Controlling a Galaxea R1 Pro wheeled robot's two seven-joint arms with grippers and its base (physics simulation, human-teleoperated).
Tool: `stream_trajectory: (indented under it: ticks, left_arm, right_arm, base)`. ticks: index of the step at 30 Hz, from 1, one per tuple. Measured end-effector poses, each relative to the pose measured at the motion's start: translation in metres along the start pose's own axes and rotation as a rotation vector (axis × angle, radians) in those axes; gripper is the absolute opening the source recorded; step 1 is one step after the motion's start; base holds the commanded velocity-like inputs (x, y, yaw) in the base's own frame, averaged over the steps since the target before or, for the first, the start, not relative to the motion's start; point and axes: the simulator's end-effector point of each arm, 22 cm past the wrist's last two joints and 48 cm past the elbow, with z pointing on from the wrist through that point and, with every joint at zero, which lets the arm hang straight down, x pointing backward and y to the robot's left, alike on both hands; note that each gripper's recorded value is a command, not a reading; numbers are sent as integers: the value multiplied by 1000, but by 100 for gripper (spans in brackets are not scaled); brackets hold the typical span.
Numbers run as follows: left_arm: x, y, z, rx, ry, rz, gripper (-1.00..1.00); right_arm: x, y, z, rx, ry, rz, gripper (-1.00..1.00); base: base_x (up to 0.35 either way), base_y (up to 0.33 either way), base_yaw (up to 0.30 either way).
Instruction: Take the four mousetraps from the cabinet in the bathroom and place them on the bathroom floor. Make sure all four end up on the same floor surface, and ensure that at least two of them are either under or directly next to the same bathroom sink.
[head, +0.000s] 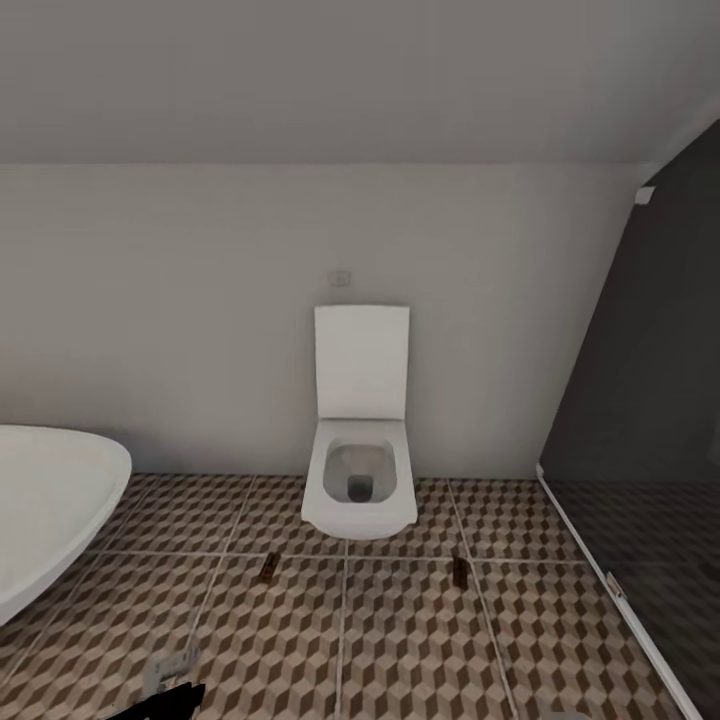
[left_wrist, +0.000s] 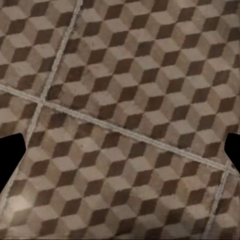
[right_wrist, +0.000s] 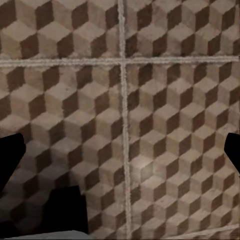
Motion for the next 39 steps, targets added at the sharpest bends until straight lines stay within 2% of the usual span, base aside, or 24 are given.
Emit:
stream_trajectory:
  ticks: [9, 19, 27, 39]
  left_arm:
    - [36, 2, -18, 8, 62, 6, 100]
    - [88, -9, -42, 33, 142, 14, 100]
    - [126, -20, -64, 50, 201, 21, 100]
    - [160, -22, -95, 54, 260, 43, 100]
  right_arm:
    - [47, 0, -15, -4, 66, -14, 100]
    - [98, -1, -35, -8, 133, -29, 100]
    - [138, 23, -56, -44, 158, -36, 100]
    - [170, 38, -85, -70, 193, -40, 100]
  base:
    - [0, 0, 0]
    - [0, 0, 0]
    - [0, 0, 0]
    - [0, 0, 0]
